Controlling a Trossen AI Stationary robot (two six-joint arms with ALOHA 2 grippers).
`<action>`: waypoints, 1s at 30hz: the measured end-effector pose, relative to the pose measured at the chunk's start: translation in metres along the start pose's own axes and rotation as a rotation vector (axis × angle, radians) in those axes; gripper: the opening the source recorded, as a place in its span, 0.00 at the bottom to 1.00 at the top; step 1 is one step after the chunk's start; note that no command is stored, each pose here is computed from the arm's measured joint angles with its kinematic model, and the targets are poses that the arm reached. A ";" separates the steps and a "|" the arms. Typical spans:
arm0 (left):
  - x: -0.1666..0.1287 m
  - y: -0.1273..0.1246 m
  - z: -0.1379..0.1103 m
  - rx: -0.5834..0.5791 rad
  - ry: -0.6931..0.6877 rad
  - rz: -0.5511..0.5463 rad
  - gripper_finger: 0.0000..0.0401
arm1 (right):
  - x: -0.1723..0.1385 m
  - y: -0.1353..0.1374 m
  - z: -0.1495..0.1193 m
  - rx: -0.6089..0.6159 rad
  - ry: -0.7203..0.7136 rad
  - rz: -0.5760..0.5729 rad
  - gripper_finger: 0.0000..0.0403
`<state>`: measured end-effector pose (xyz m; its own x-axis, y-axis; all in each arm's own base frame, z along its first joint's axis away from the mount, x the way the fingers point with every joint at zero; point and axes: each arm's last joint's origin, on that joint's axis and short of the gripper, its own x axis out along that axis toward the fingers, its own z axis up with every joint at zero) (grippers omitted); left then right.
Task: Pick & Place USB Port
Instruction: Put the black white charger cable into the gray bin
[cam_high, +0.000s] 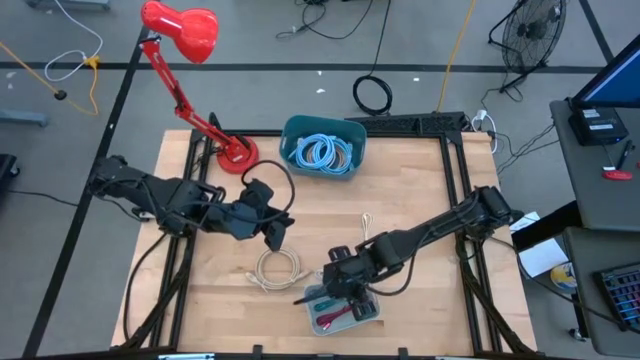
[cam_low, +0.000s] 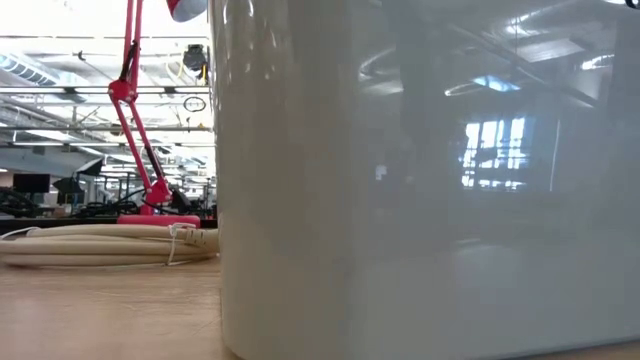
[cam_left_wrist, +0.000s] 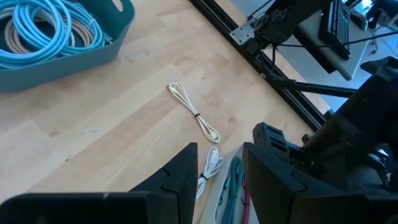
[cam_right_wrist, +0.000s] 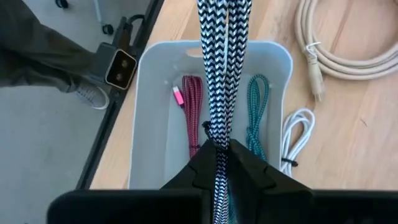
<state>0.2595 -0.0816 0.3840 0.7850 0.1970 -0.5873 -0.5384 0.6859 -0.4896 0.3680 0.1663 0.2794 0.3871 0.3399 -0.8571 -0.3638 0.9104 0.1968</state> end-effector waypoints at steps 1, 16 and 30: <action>0.000 0.000 -0.001 0.002 0.001 -0.001 0.33 | 0.000 0.000 0.000 -0.007 0.002 0.000 0.04; -0.004 -0.003 -0.007 -0.013 -0.002 0.005 0.33 | 0.040 -0.001 -0.016 -0.153 0.208 -0.008 0.04; -0.008 -0.006 -0.013 -0.024 -0.026 0.010 0.33 | 0.048 -0.001 -0.013 -0.126 0.155 0.003 0.04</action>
<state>0.2522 -0.0964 0.3832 0.7870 0.2221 -0.5756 -0.5532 0.6670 -0.4991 0.3755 0.1791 0.2316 0.2546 0.2934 -0.9215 -0.4714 0.8696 0.1467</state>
